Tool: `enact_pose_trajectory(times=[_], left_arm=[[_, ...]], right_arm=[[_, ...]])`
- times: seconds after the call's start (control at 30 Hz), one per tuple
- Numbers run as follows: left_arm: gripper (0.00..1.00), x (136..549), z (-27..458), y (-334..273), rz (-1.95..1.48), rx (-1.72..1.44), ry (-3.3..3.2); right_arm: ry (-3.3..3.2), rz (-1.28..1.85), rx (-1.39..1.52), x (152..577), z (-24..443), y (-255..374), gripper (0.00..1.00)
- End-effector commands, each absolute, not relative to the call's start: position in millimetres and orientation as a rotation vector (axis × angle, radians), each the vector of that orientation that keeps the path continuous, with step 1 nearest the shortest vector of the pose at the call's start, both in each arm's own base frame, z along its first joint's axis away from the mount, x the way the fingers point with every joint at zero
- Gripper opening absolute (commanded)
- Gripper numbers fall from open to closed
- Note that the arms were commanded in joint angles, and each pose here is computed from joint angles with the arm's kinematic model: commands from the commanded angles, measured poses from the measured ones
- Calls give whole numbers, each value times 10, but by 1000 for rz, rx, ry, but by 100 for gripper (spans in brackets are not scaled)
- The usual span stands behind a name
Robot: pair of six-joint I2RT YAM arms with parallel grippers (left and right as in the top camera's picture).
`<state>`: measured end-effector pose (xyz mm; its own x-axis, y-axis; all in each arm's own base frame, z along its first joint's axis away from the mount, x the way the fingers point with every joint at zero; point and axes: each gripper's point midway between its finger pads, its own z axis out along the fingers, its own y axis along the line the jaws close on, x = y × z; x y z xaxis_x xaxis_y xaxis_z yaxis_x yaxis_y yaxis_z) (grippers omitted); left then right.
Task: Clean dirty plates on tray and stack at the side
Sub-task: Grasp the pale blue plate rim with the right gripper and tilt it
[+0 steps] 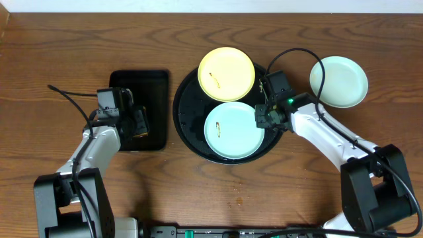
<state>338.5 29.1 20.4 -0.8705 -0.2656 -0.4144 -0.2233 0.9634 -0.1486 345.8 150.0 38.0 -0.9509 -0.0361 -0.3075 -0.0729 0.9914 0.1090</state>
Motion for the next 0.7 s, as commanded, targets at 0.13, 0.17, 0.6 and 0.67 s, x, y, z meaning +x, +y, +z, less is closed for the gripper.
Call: enact_pose_trajectory(times=[0.13, 0.17, 0.6, 0.67], left_arm=[[61, 3329, 135, 297, -117, -356, 2692], [61, 3329, 135, 297, -118, -357, 2692], [61, 3329, 135, 297, -117, -356, 2692], [61, 3329, 135, 297, -117, -356, 2692]], right_arm=[[2845, 195, -95, 3367, 226, 1491, 20], [2850, 193, -95, 3351, 210, 1483, 20], [2822, 311, -114, 3288, 52, 1592, 11], [2827, 297, -111, 3274, 37, 1570, 10]])
